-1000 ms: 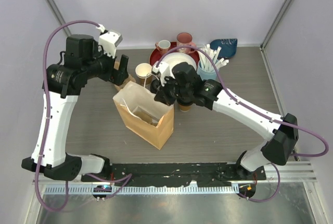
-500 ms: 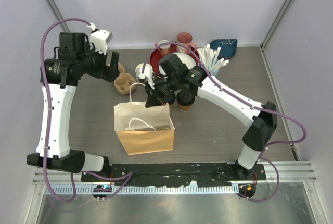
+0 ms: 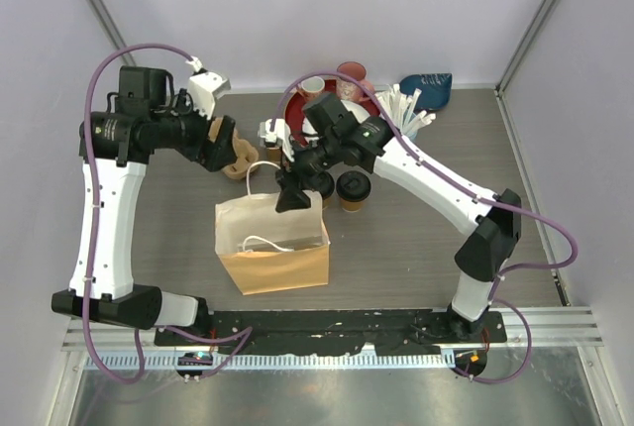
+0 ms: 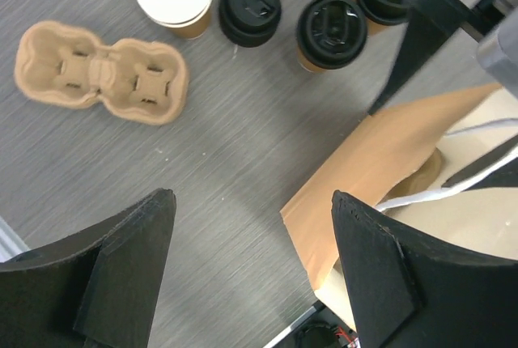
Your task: Pack the takeout coffee
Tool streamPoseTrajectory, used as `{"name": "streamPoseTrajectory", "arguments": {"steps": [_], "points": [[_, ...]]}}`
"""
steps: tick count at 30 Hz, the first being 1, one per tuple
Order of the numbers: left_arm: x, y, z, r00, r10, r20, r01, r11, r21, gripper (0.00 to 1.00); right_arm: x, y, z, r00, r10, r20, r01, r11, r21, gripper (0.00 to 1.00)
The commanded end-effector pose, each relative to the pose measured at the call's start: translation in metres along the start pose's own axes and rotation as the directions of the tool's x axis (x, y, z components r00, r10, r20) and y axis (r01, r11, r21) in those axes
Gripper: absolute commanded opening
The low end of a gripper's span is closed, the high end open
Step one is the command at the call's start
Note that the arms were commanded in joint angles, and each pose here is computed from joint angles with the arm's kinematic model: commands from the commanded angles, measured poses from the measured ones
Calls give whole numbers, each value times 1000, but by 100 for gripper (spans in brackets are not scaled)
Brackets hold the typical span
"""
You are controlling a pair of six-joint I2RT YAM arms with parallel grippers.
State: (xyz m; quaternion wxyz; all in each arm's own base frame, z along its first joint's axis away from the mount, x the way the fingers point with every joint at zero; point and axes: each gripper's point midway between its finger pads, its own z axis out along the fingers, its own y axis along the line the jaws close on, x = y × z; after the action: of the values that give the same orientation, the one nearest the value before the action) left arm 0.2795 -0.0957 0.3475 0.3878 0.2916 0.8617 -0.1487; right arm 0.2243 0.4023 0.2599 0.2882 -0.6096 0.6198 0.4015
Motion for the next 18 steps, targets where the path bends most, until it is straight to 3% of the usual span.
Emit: {"name": "streamPoseTrajectory", "arguments": {"steps": [1, 8, 10, 13, 18], "points": [[24, -37, -9, 997, 49, -64, -35, 979, 200, 82, -66, 10, -36, 982, -106, 157, 96, 993, 72, 85], [49, -61, -22, 985, 140, -105, -97, 937, 336, 86, -125, 30, -95, 937, -119, 329, 57, 980, 193, 88], [59, -65, -21, 981, 145, -131, -89, 927, 363, 87, -131, 27, -109, 924, -89, 372, -8, 968, 252, 88], [72, -63, -16, 972, 177, -155, -108, 921, 374, 87, -120, 16, -135, 911, -39, 410, -129, 918, 375, 88], [89, -66, -12, 959, 224, -170, -138, 902, 409, 85, -46, -31, -164, 892, 147, 428, -380, 755, 534, 83]]}}
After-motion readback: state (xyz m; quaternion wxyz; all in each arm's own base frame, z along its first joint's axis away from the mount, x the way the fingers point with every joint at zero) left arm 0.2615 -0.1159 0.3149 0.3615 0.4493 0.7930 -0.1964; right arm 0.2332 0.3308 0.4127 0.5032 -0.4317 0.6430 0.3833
